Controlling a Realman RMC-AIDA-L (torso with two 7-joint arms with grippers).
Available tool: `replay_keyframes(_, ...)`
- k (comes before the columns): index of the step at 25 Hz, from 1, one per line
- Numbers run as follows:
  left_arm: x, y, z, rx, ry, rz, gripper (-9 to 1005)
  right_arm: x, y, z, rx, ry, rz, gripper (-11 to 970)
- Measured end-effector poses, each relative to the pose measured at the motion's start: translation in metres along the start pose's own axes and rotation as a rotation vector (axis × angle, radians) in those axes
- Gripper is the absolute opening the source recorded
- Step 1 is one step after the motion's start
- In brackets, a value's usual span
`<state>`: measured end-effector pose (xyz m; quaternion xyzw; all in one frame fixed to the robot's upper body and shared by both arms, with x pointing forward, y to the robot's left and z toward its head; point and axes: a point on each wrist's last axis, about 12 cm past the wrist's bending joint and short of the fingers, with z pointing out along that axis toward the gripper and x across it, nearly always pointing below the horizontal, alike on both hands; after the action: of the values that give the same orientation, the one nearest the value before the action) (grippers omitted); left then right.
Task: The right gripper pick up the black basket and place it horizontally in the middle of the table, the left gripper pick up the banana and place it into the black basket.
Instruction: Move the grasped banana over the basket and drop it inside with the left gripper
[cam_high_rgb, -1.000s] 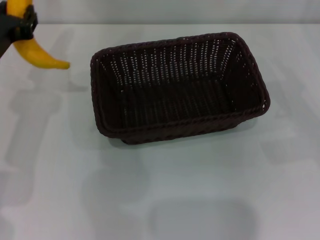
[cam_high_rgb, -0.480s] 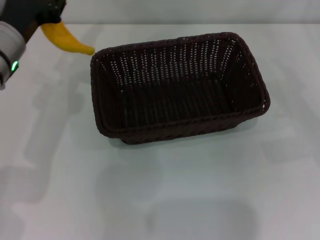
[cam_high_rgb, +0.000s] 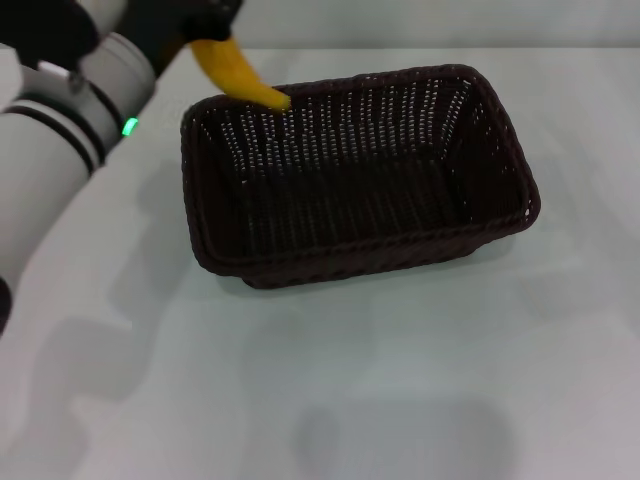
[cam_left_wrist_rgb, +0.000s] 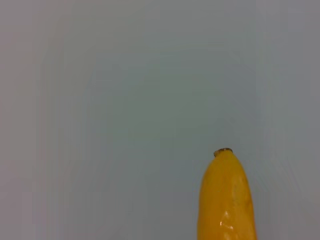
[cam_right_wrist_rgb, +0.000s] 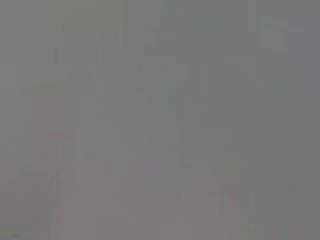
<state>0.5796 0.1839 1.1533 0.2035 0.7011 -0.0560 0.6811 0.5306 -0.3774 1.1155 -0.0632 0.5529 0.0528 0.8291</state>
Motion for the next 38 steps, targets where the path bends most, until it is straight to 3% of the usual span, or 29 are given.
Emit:
replay_keyframes(5, -0.004, -0.018, 0.0, 0.054, -0.01, -0.029, 517, -0.001, 0.0, 0.001, -0.004, -0.006, -0.001, 672)
replay_keyframes(21, 0.003, -0.042, -0.004, 0.132, 0.034, -0.032, 573, -0.002, 0.003, 0.006, -0.016, -0.016, -0.001, 672)
replay_keyframes(38, 0.0, -0.054, -0.009, 0.18, 0.059, -0.011, 632, -0.004, 0.006, 0.007, -0.033, -0.03, 0.001, 671)
